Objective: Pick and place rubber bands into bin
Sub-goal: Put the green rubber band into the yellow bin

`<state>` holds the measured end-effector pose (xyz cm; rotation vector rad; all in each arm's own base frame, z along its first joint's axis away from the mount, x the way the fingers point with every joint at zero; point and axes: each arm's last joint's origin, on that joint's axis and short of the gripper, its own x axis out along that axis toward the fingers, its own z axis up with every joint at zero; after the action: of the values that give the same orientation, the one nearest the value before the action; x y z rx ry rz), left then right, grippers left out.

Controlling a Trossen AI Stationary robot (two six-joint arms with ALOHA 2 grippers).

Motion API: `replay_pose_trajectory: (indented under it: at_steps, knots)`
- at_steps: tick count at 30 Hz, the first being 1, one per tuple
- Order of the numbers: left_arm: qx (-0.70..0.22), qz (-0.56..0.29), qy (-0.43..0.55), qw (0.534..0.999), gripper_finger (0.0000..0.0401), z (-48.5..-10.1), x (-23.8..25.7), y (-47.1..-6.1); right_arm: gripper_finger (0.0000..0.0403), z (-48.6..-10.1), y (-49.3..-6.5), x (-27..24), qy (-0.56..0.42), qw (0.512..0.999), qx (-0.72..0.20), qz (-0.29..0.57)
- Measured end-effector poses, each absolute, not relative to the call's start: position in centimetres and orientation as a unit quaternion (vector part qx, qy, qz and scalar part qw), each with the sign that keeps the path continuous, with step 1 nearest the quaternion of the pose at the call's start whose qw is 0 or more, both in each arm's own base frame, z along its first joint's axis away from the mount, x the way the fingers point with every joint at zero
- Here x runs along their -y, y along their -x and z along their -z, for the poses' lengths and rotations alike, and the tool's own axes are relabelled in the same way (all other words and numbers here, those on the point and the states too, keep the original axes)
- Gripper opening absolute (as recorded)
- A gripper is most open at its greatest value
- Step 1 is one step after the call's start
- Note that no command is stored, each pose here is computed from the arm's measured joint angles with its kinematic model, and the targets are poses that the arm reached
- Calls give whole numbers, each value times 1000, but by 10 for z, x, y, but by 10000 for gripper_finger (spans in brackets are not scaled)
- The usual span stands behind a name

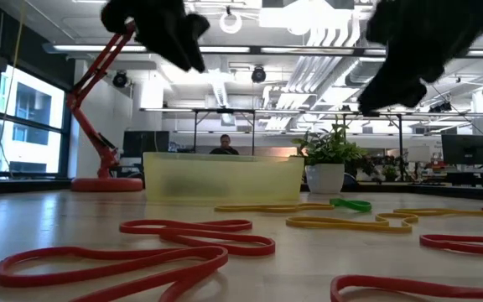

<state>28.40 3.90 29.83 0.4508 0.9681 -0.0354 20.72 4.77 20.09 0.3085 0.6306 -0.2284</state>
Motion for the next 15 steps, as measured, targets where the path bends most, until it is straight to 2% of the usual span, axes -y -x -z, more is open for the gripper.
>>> replay_pose_trajectory:
  at_steps: [6,10,15]
  knots:
    - [-433,-1,-225,873,178,-311,-9,-278,145,-163,-200,-41,-175,926,-315,112]
    - [-418,-10,-222,881,177,-317,4,-275,145,-154,-207,-42,-187,921,-332,78]
    - [-417,-23,-222,881,178,-317,13,-274,145,-147,-222,-45,-159,920,-353,65]
